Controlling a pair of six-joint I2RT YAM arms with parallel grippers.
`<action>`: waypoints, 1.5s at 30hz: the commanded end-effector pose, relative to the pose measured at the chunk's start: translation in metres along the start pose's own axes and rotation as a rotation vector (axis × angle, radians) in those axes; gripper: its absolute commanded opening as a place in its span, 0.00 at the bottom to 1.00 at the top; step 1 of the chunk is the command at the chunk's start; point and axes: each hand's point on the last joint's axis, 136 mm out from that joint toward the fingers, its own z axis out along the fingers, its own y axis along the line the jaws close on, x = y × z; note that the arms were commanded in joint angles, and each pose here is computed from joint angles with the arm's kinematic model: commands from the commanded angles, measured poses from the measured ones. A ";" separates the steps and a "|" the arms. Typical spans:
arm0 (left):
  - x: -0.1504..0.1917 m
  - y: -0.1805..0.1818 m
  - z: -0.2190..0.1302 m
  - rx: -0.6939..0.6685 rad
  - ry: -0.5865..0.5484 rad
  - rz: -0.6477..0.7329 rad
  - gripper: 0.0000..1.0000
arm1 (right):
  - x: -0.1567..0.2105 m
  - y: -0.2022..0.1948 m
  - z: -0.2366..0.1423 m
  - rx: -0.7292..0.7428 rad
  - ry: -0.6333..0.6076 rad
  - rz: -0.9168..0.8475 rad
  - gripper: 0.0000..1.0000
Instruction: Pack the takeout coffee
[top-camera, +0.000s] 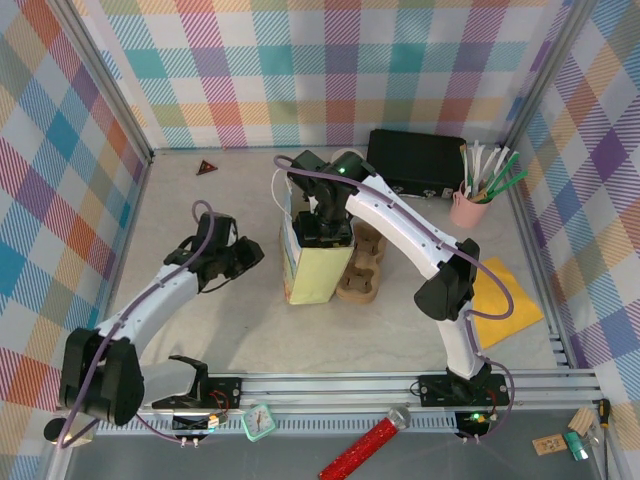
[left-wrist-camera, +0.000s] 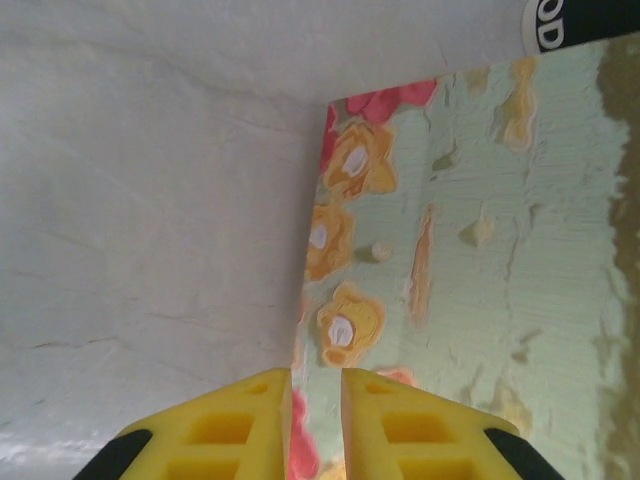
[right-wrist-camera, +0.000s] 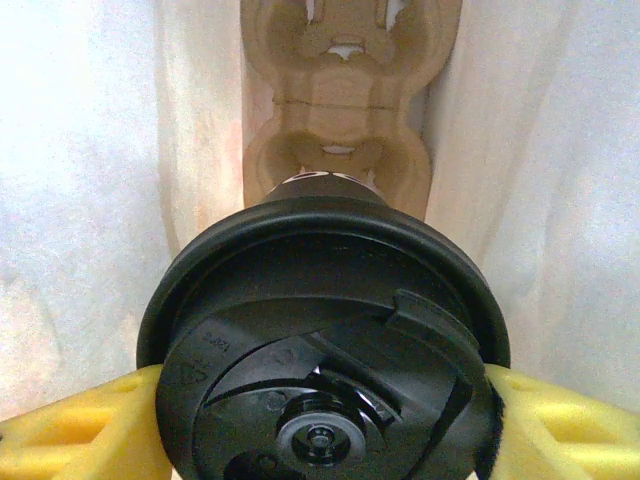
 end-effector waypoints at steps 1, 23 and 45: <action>0.008 -0.020 0.019 0.084 0.005 0.015 0.19 | 0.003 -0.001 -0.001 0.024 0.013 -0.005 0.66; 0.044 -0.060 0.065 0.161 0.058 0.038 0.16 | 0.012 -0.022 -0.005 0.107 0.021 -0.027 0.67; -0.018 -0.045 -0.025 -0.022 -0.155 0.181 0.51 | 0.015 -0.021 -0.012 0.097 0.018 0.000 0.67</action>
